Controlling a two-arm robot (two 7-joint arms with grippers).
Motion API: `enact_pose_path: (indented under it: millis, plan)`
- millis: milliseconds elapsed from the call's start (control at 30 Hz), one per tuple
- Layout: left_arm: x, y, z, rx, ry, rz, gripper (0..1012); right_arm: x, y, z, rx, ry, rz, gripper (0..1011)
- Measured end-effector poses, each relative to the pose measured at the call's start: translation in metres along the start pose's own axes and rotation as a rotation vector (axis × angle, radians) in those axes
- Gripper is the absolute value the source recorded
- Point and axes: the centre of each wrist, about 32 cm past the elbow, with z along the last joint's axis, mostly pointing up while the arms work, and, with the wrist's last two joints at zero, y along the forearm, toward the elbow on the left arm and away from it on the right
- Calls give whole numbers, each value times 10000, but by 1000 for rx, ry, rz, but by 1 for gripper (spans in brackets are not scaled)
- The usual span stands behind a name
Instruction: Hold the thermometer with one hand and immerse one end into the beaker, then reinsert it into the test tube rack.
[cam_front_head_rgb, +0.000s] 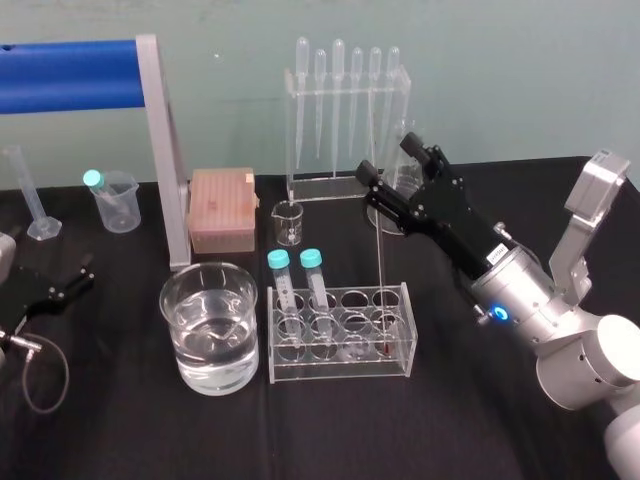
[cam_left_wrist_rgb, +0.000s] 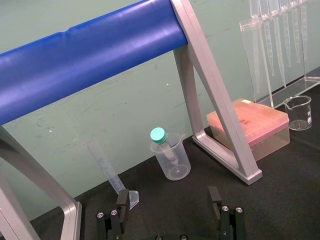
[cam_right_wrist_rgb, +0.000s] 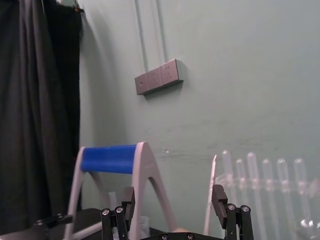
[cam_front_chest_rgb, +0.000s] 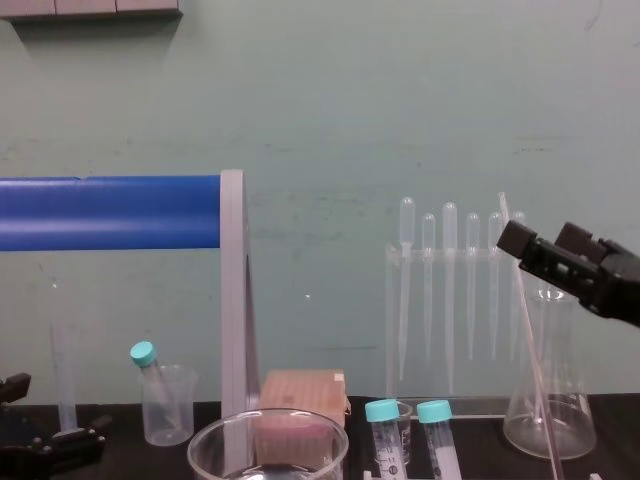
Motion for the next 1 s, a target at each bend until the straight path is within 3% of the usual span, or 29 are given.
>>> enact_pose_path:
  millis: [200, 300, 333, 467, 600, 800, 1000]
  plan:
    - [0, 0, 0, 0, 0, 0, 1008, -35, -11, 160, 8, -134, -68, 1003]
    - [0, 0, 0, 0, 0, 0, 1008, -63, -61, 276, 19, -225, -149, 1003]
    - [0, 0, 0, 0, 0, 0, 1008, -63, -61, 276, 19, -225, -149, 1003]
    - [0, 0, 0, 0, 0, 0, 1008, -116, -197, 376, 12, -306, -278, 1003]
    - [0, 0, 0, 0, 0, 0, 1008, -180, -375, 393, -30, -339, -392, 1003]
    - [0, 0, 0, 0, 0, 0, 1008, -250, -581, 330, -124, -363, -487, 1003]
    - [0, 0, 0, 0, 0, 0, 1008, -296, -767, 206, -204, -351, -564, 1003]
